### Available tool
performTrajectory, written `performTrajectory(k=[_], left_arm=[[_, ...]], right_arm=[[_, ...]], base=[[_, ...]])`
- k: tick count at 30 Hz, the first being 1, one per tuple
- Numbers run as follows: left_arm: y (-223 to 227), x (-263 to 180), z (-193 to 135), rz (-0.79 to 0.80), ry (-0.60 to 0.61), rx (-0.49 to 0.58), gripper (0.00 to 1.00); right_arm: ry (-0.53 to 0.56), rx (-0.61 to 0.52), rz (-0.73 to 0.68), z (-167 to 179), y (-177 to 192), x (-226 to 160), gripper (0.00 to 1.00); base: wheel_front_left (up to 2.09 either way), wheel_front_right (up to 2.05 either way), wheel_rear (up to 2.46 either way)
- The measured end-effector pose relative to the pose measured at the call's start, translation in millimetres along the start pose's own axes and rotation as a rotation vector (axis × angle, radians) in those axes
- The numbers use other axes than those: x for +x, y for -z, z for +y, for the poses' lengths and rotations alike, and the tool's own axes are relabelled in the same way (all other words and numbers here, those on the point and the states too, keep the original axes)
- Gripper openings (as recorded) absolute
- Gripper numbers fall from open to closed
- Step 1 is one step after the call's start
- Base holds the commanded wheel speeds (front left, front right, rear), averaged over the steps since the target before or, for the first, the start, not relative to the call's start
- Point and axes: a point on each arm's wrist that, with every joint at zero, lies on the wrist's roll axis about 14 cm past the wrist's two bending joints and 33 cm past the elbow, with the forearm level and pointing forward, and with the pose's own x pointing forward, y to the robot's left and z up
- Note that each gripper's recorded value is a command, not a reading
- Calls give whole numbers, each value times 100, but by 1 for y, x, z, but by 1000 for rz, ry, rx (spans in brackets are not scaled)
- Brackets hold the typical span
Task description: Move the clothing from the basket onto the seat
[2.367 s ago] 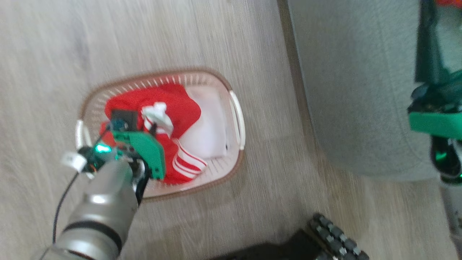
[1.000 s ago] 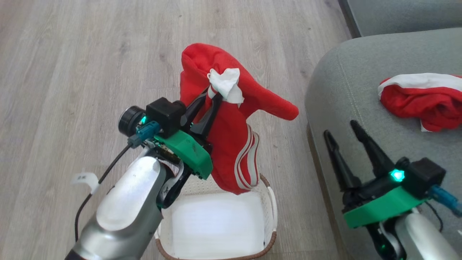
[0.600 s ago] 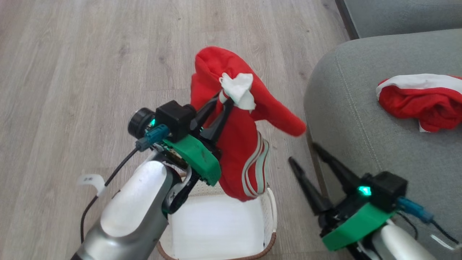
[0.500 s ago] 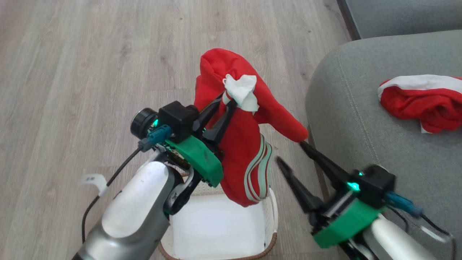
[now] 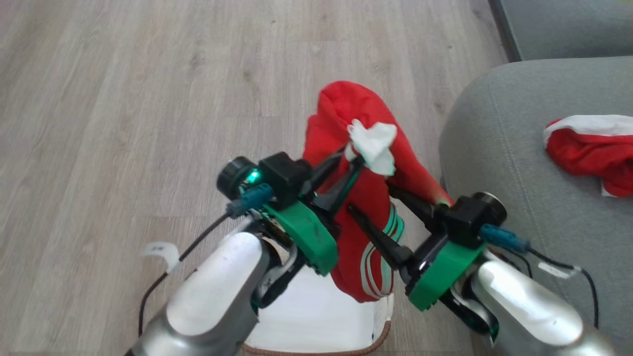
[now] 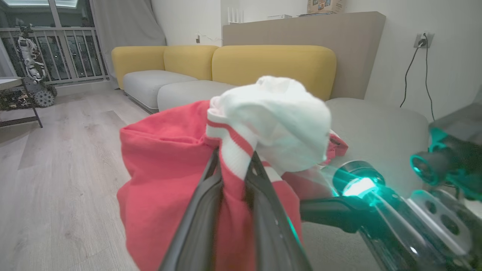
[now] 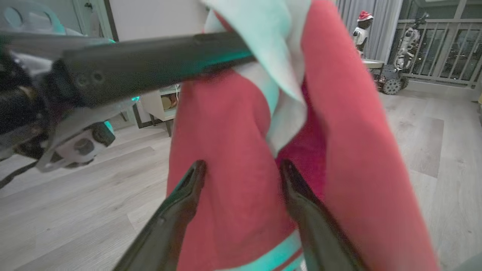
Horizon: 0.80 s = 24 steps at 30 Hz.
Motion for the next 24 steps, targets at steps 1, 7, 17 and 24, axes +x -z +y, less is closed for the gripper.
performTrajectory(k=[1, 7, 17, 24], left_arm=[[1, 0, -2, 5, 8, -1, 0], [6, -2, -7, 16, 16, -11, 0], [7, -5, -4, 20, -1, -23, 0], [7, -3, -2, 16, -11, -39, 0]], right_arm=[[-9, -6, 4, 1, 1, 3, 100], [-39, 2, 35, 2, 9, 20, 100], [-55, 34, 58, 9, 18, 31, 0], [-23, 35, 46, 0, 14, 28, 0]], base=[[0, 0, 0], [0, 0, 0], [0, 0, 0], [0, 0, 0]])
